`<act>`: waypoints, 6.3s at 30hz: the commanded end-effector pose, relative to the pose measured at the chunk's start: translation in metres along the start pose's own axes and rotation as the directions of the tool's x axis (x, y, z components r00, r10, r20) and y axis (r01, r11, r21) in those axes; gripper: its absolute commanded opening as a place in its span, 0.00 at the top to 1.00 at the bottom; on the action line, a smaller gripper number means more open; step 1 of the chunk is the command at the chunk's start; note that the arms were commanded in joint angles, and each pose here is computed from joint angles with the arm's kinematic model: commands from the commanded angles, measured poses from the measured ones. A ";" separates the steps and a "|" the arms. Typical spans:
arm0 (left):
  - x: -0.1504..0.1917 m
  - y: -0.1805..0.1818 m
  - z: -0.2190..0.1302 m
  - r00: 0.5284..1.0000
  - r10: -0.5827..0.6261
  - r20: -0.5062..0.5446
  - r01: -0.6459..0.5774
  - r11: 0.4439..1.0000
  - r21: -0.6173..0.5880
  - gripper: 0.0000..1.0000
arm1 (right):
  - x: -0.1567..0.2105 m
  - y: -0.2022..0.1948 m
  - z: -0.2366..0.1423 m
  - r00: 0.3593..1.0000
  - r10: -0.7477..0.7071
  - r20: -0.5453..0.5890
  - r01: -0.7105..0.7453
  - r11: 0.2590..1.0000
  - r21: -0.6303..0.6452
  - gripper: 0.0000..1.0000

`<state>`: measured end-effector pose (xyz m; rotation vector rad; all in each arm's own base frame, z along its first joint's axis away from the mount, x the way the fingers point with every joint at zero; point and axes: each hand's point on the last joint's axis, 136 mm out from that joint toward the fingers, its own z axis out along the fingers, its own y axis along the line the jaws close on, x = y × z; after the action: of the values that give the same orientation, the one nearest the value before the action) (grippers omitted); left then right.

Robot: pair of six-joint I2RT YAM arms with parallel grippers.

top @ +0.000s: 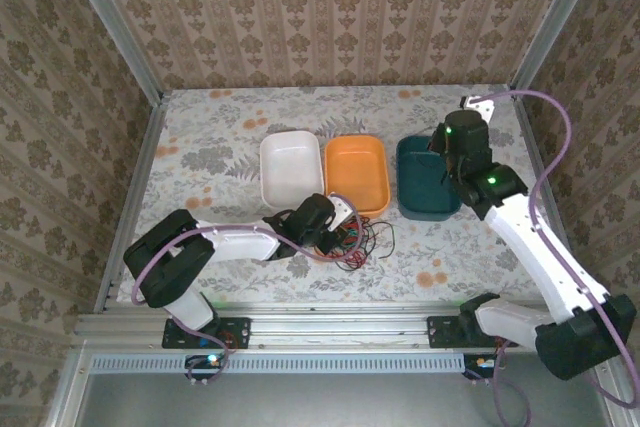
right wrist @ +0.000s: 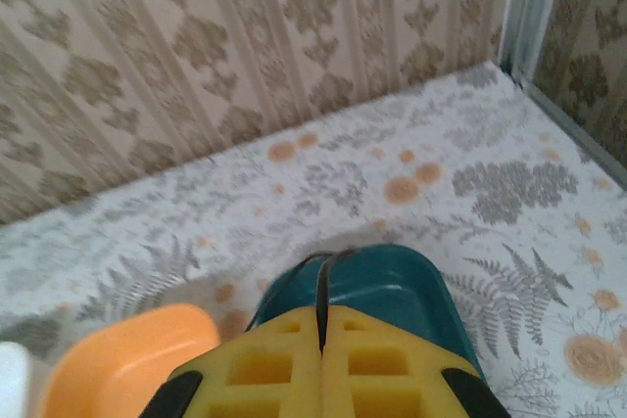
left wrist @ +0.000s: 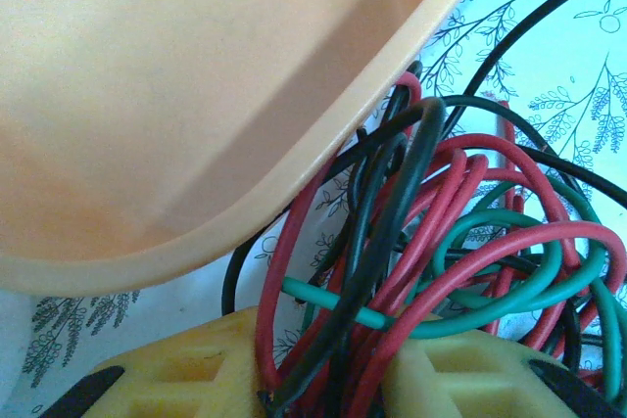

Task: Untangle the cables

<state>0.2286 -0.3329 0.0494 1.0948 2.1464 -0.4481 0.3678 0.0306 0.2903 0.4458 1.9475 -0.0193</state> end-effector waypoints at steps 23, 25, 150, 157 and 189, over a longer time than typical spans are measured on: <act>0.034 0.007 0.003 0.991 0.040 -0.131 -0.053 0.994 -0.098 0.67 | 0.175 -0.045 0.093 0.887 0.116 -0.448 -0.001 0.968 0.249 0.73; 0.035 0.007 0.003 0.991 0.040 -0.131 -0.053 0.993 -0.101 0.67 | 0.166 -0.047 0.090 0.895 0.117 -0.430 -0.001 0.966 0.260 0.53; 0.107 0.043 -0.006 0.938 -0.094 -0.333 0.007 0.967 -0.253 0.25 | -0.259 -0.051 -0.258 0.756 0.143 0.639 -0.097 0.990 -0.107 1.00; 0.111 0.043 -0.005 0.933 -0.100 -0.346 0.009 0.966 -0.257 0.22 | -0.265 -0.070 -0.274 0.744 0.116 0.659 -0.117 0.992 -0.043 1.00; 0.027 0.066 -0.087 0.995 -0.086 -0.060 0.058 0.926 -0.374 0.14 | 0.275 0.042 -0.085 0.688 -0.329 -0.647 0.091 0.924 -0.372 1.00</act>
<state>0.2352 -0.2529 0.0789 0.8742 2.2364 -0.0984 0.2338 0.1543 0.1117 0.0250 2.5789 0.2689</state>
